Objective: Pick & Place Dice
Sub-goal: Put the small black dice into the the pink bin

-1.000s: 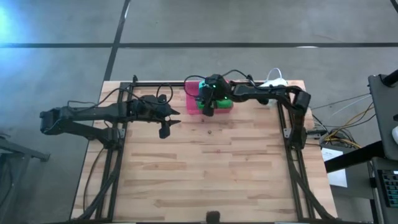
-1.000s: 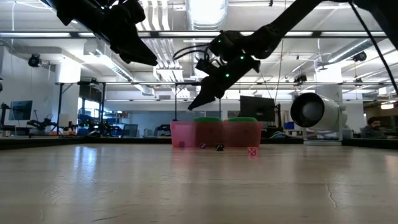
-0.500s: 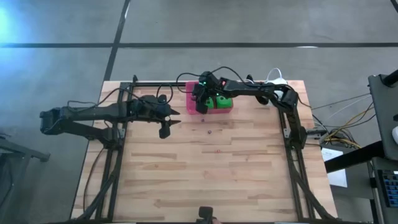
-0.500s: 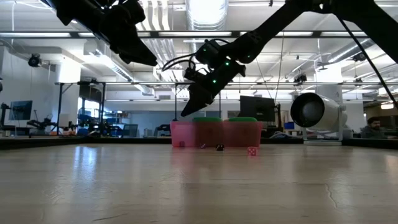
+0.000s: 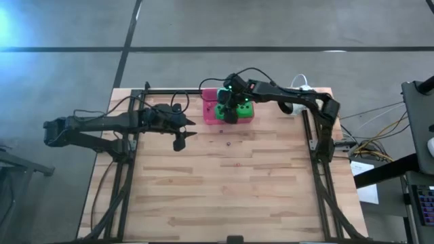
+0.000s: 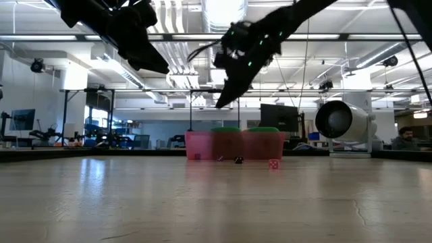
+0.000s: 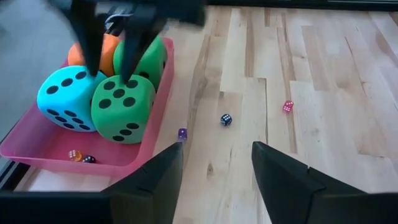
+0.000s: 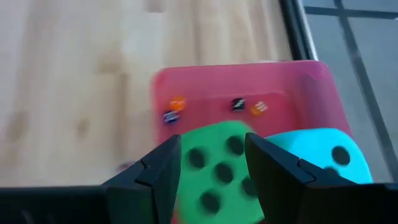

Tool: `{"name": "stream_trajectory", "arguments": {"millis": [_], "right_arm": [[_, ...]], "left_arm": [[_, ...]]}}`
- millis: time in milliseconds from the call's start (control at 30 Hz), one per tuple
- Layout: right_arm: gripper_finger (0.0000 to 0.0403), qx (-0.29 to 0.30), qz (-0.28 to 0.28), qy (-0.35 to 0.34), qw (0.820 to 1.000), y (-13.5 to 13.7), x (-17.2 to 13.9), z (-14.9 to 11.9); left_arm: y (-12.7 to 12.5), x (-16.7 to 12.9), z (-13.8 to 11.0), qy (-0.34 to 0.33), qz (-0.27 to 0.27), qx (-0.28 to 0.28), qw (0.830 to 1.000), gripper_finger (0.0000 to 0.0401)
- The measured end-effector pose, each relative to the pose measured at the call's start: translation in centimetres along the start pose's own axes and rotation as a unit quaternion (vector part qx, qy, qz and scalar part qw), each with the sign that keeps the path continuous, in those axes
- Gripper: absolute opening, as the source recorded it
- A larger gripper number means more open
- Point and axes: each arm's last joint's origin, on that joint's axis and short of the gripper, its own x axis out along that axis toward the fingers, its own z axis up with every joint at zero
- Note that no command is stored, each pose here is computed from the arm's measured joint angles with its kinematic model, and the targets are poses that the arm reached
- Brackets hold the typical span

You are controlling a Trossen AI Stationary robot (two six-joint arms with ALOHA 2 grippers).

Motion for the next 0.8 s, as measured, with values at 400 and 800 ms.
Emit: {"name": "stream_trajectory", "arguments": {"millis": [400,800], "right_arm": [[0.0157,-0.047,0.053,-0.001,0.998,7.7,-7.3,-3.0],[0.0143,-0.060,0.094,-0.073,0.991,13.9,-11.2,-8.3]], "left_arm": [[-0.3,0.9,-1.6,-0.021,-0.028,0.019,0.999,0.0213],[-1.8,4.8,-1.2,-0.020,-0.107,0.102,0.989,0.0197]]}}
